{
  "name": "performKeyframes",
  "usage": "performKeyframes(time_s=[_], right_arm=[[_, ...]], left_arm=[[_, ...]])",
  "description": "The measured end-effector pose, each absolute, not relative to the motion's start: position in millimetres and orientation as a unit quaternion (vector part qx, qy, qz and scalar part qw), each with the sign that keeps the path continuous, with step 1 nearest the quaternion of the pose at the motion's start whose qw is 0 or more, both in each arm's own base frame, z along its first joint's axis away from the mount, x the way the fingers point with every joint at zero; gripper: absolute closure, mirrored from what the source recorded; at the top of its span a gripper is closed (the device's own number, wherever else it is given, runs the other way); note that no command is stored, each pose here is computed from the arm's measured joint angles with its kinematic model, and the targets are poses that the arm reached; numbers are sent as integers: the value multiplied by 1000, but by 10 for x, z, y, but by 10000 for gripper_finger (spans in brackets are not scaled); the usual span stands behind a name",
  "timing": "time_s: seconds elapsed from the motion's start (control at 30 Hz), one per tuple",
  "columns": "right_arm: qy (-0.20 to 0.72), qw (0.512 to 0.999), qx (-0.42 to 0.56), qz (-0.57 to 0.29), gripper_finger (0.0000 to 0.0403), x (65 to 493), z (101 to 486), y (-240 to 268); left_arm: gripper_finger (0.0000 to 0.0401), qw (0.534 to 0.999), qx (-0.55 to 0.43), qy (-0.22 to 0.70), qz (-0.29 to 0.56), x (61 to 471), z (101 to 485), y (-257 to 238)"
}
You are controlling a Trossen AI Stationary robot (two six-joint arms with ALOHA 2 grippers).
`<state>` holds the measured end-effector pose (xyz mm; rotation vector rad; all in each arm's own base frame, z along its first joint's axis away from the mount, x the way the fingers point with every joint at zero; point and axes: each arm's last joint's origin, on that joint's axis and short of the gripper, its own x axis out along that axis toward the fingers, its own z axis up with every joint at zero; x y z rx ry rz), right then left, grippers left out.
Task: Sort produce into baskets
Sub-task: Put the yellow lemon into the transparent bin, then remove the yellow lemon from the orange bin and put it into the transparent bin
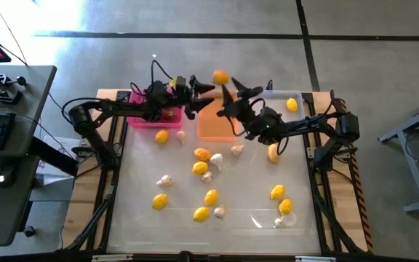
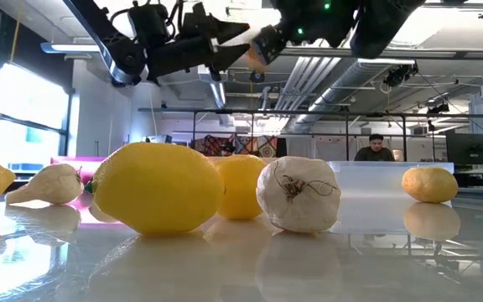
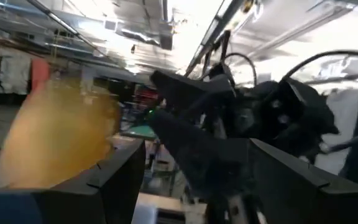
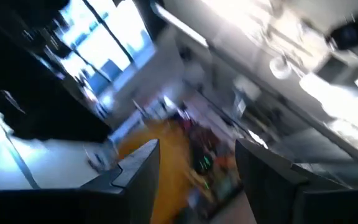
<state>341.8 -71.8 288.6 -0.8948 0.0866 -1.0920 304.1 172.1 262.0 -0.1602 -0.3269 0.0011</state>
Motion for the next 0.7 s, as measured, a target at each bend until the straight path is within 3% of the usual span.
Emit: performKeyframes(time_s=[0.4,0.6,0.7], right_arm=[[155,693,-354,-609,227,3309,2826,-977],[209,706,-321,-595,246,3354,2639,-995],[248,739,-287,-557,255,3336,2502,-1032]], left_arm=[[135,990,-34,-123,58,2615,2383,1663],[139,993,-28,-106,54,2418,2299,1522],[148,994,-23,-98,51,2336,2260,1462]])
